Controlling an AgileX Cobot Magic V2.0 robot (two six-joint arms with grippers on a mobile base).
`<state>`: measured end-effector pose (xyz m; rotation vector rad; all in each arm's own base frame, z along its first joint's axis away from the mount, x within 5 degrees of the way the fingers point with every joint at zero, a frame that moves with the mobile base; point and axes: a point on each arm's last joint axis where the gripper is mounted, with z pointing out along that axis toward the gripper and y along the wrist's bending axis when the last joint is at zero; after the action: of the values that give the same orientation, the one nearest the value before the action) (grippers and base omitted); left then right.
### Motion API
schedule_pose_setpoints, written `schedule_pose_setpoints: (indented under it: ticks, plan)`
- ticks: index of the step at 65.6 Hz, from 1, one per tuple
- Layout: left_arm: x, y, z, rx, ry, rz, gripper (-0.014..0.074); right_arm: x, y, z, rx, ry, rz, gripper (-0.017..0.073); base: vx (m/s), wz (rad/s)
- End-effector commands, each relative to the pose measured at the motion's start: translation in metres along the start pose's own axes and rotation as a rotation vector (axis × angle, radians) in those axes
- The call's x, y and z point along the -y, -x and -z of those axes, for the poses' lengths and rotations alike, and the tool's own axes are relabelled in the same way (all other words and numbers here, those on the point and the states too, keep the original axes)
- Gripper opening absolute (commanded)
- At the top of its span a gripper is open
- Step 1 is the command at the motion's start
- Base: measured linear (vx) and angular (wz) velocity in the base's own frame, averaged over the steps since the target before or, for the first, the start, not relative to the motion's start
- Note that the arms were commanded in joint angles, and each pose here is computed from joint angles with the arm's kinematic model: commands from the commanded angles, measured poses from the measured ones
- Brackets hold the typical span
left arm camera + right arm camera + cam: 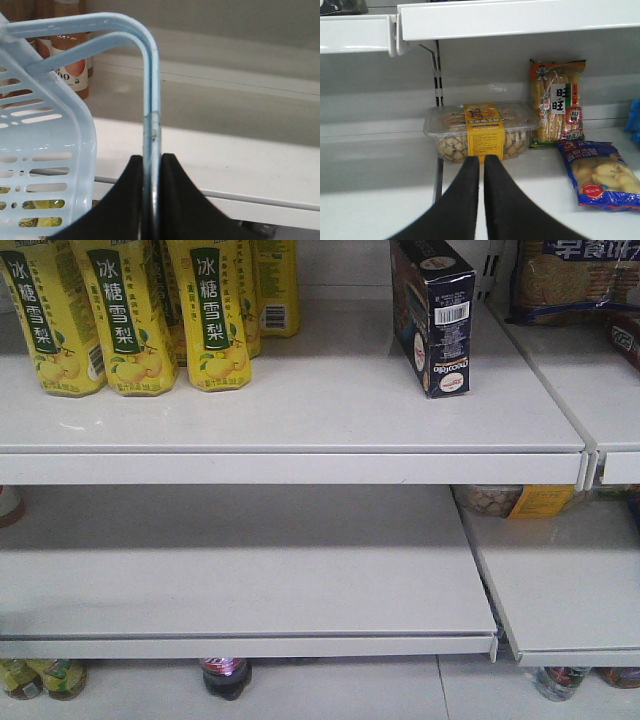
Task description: Left arm holds basket, right arm returns cookies
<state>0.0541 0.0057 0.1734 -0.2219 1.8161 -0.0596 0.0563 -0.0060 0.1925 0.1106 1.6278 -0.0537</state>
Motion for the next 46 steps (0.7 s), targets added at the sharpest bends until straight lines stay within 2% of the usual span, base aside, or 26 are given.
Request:
schedule_pose_setpoints:
  ticks: [1, 46]
  plan:
    - [0.0041, 0.0186, 0.0054, 0.141, -0.036, -0.037, -0.0003, 0.0002, 0.0004, -0.0002, 0.060, -0.004, 0.016, -0.0006, 0.00, 0.00]
    - [0.0041, 0.0186, 0.0054, 0.141, -0.036, -0.037, -0.0003, 0.0002, 0.0004, -0.0002, 0.060, -0.004, 0.016, -0.0006, 0.00, 0.00]
